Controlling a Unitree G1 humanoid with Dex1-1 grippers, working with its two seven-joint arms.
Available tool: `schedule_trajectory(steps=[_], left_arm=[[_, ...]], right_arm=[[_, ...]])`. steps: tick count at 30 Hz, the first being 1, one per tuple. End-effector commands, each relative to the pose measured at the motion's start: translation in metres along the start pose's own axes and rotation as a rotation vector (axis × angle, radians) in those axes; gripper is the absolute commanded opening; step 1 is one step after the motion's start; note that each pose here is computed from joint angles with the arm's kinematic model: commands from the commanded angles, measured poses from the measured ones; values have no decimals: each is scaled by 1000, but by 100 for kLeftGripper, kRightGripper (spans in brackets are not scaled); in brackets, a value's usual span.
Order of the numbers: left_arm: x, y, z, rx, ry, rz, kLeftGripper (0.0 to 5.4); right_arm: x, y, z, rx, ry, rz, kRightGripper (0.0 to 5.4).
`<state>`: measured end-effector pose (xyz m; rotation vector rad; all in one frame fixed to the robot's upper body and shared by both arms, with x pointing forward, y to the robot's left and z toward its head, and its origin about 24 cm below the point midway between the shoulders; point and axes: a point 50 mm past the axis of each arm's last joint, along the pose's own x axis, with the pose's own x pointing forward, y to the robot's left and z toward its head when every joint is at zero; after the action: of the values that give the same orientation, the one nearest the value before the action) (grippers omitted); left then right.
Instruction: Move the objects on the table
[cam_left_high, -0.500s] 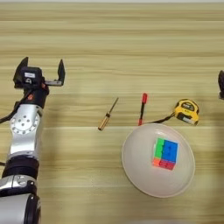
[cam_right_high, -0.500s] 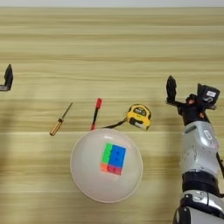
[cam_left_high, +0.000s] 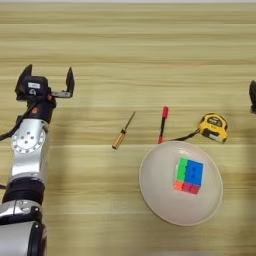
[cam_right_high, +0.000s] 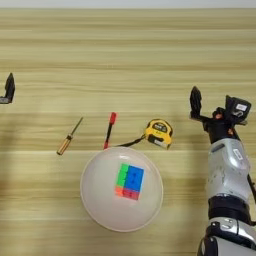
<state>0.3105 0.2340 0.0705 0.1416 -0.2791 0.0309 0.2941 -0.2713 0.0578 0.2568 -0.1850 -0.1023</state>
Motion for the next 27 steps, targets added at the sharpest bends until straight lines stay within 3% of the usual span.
schedule_trajectory(steps=[1, 11, 18, 22, 27], left_arm=[[-1, -1, 1, 12, -11, -5, 540], [0, -4, 2, 17, -9, -6, 540], [0, -5, 2, 18, -9, -5, 540], [0, -6, 1, 18, -7, -4, 540], [1, -6, 1, 18, -6, -4, 540]], right_arm=[[2, 0, 6, -14, -24, 4, 539], [6, 2, 12, -93, -39, 60, 539], [13, 27, 20, -125, -41, 203, 539], [14, 38, 21, -206, -17, 325, 539], [16, 44, 16, -243, 80, 469, 539]])
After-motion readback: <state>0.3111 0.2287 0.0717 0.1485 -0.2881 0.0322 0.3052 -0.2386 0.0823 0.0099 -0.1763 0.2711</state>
